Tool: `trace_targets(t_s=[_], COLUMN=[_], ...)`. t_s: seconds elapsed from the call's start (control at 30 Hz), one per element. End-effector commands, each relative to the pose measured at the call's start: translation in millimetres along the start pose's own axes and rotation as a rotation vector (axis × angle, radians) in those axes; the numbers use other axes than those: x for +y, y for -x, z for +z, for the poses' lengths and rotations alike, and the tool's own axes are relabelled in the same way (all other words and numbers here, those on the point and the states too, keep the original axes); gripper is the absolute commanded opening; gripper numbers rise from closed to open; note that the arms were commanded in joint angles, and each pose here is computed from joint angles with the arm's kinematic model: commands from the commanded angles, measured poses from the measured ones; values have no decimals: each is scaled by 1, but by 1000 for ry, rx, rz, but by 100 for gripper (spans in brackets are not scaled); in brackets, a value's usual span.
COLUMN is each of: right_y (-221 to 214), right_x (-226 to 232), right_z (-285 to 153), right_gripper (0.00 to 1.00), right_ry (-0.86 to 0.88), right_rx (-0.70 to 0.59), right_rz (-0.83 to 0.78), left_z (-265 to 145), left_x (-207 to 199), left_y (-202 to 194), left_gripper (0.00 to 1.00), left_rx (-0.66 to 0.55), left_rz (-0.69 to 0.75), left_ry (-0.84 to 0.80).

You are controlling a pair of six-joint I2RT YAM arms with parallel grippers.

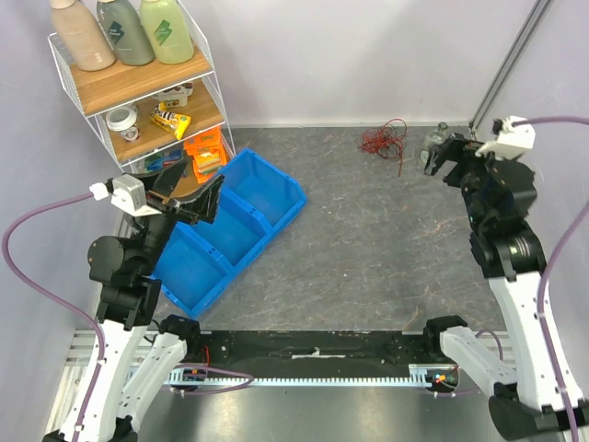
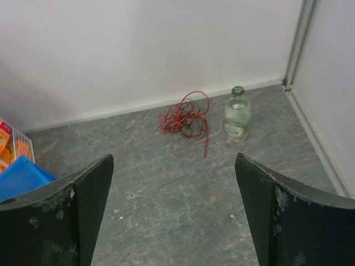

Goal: Untangle the cables

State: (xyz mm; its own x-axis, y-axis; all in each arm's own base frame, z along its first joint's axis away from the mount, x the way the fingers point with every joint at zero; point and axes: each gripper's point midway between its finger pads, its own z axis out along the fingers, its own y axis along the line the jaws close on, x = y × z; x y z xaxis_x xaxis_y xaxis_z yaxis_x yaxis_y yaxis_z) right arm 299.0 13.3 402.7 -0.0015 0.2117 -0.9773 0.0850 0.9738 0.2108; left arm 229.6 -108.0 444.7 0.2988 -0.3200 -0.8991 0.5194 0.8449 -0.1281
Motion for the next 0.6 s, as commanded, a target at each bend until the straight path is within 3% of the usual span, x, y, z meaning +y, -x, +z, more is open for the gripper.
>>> trace_targets(t_s=[0.0,0.27,0.57], right_y=[-22,-133,-247], right_x=[34,113,65], right_z=[45,166,298], right_gripper=[98,98,98], right_ry=[111,131,-218], right_rx=[120,408,461], right_rz=[26,-32,-78], left_z=[2,6,12], left_x=[-1,-1,-10], left_y=[-1,-8,-20], left_gripper=[98,98,97], left_rx=[8,30,67], left_rz=[15,-3,-61], left_ry=[-17,-24,-81])
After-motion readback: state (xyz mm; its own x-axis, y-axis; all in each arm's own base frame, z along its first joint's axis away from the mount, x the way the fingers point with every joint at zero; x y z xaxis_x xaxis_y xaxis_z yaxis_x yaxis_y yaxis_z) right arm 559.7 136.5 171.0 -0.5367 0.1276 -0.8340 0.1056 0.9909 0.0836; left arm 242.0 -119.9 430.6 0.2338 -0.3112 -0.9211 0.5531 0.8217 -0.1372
